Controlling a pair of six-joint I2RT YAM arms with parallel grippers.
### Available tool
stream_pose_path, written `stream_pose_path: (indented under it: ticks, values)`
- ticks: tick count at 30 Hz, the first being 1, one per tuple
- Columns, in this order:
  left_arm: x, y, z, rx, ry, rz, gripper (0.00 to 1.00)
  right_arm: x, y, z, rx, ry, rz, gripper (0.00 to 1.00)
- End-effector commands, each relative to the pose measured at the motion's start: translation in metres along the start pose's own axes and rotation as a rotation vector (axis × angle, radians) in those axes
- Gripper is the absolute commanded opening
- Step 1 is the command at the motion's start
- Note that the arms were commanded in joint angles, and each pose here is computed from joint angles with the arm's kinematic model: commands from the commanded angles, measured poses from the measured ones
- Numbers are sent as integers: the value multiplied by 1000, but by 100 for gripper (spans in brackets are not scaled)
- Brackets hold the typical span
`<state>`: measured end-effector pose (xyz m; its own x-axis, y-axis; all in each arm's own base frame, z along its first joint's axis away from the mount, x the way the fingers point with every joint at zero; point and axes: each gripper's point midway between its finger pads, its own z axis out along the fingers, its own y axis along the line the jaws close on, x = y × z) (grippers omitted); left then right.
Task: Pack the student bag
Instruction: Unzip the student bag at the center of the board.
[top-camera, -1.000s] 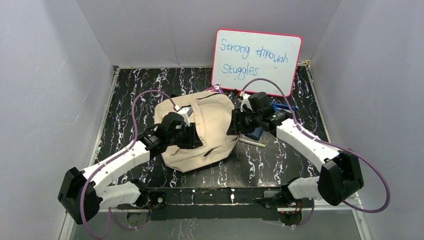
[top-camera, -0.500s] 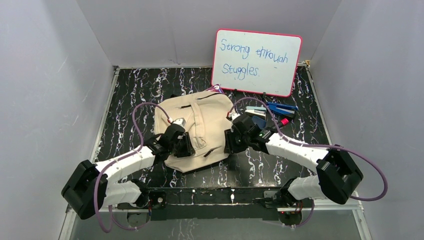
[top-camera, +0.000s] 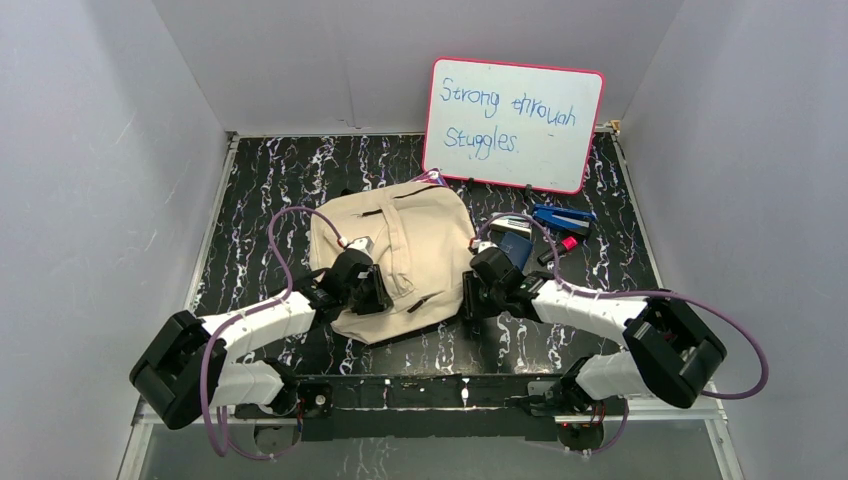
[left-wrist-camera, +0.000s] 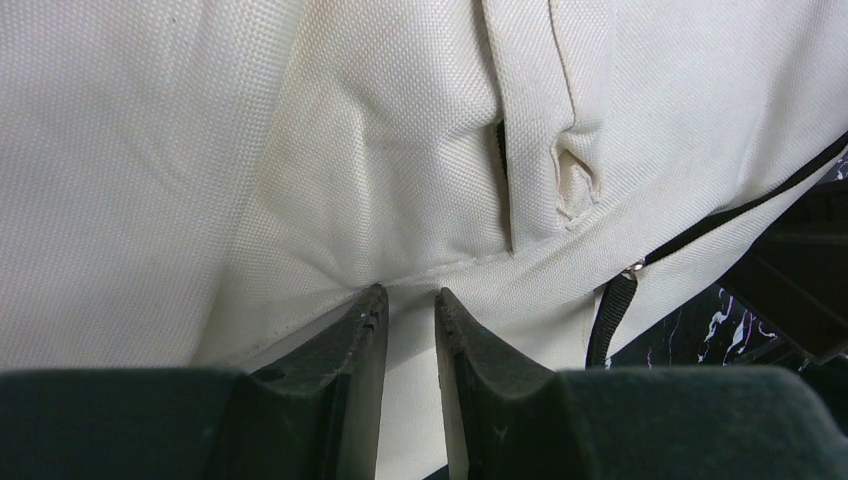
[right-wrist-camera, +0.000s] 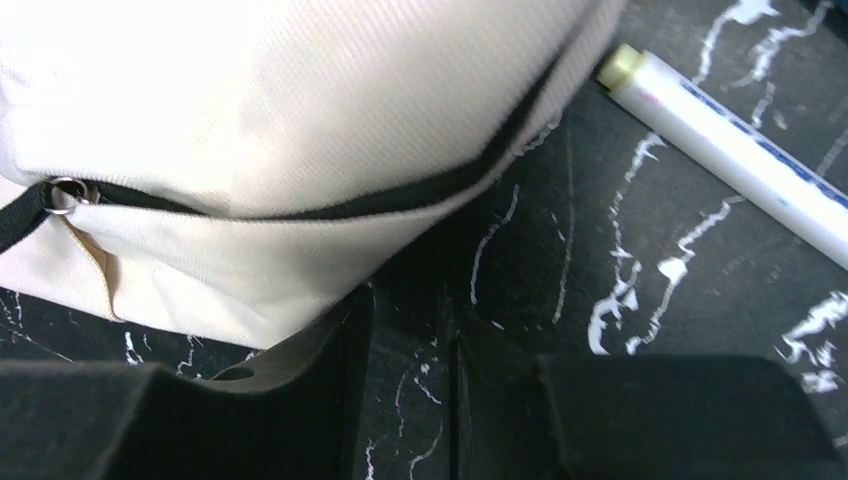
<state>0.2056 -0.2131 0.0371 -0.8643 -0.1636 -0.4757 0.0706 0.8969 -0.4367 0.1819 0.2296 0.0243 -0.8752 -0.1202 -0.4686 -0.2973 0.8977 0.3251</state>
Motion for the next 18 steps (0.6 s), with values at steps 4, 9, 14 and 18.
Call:
stream_pose_path:
  ticks: [4,9,14,18]
  values:
    - [6,8,3,-16,1,8,22,-44,41,-57,-101,-121,7,43]
    - [7,10,3,-25,-1,4,22,-49,91,-69,-205,-105,25,57]
    - [6,10,3,-21,-6,-3,22,-55,123,-51,-263,-154,105,60]
    - [4,11,0,-29,-14,4,22,-59,147,-37,-224,-227,-186,65]
